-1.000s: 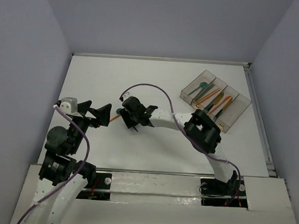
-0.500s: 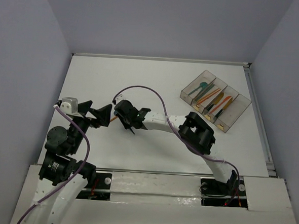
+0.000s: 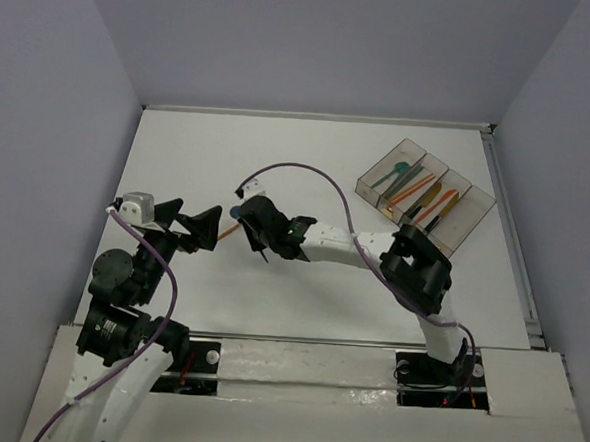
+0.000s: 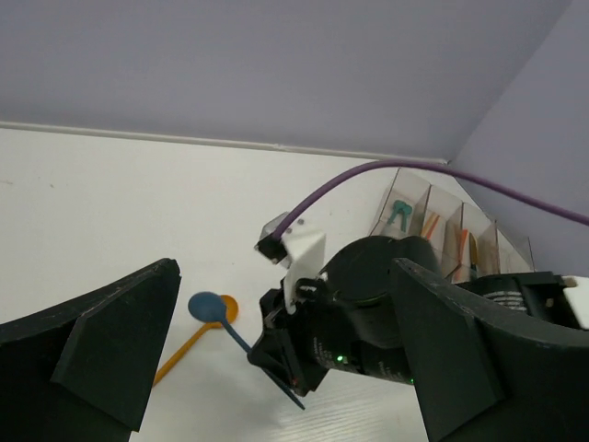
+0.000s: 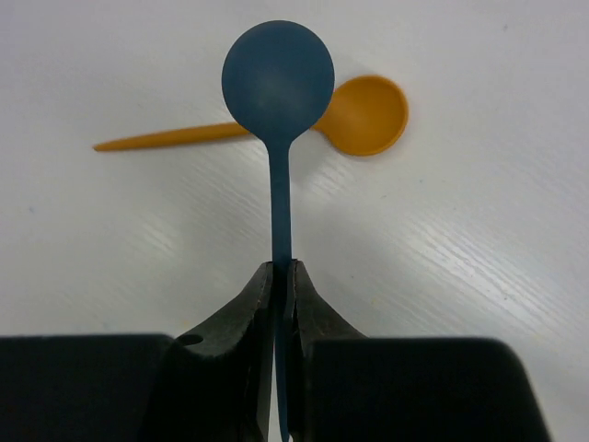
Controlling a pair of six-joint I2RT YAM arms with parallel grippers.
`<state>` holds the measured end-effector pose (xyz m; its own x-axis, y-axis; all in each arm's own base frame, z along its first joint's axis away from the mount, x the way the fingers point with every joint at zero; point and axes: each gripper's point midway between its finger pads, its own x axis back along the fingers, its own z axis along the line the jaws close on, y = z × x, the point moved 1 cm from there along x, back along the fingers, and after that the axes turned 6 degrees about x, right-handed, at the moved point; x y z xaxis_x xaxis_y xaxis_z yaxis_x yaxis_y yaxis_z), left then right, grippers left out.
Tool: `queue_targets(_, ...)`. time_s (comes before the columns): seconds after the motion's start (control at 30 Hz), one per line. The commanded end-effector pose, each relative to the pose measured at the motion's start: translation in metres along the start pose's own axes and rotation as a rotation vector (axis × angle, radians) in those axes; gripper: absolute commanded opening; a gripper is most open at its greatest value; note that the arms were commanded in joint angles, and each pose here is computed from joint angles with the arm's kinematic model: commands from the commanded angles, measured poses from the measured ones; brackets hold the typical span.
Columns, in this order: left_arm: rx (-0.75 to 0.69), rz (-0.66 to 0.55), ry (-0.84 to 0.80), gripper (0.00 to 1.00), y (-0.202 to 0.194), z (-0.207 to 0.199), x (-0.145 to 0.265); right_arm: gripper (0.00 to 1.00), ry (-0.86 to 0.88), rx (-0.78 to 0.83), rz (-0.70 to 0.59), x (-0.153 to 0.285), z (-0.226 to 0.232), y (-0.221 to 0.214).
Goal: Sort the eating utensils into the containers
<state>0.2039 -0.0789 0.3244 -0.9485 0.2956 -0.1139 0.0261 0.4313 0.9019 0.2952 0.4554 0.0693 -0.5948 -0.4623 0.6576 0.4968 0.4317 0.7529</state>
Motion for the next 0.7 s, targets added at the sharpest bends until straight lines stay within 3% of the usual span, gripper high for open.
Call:
queue_targets(0.0, 0.004, -0.041, -0.043, 0.99, 0.017, -0.012, 0.0, 0.0, -0.026, -0.186, -0.324, 0.063, -0.015, 0.095)
queue_targets(0.13, -0.001, 0.0, -0.103, 0.99, 0.008, -0.021, -0.002, 0.0, -0.172, -0.324, -0.375, 0.089, -0.08, 0.086)
queue_targets(0.27, -0.006, 0.054, -0.159, 0.99, -0.002, -0.029, -0.005, 0.0, -0.332, -0.544, -0.376, 0.125, -0.176, 0.032)
queue_targets(0.4, -0.006, 0.051, -0.205, 0.99, -0.001, -0.039, 0.002, 0.0, -0.618, -0.69, -0.403, 0.199, -0.281, -0.039)
queue_targets(0.53, -0.001, 0.05, -0.246, 0.99, 0.0, -0.048, 0.008, 0.0, -0.837, -0.767, -0.451, 0.267, -0.341, -0.076)
queue_targets(0.67, 0.001, 0.039, -0.266, 0.99, 0.003, -0.052, 0.012, 0.0, -0.985, -0.81, -0.41, 0.295, -0.381, -0.114)
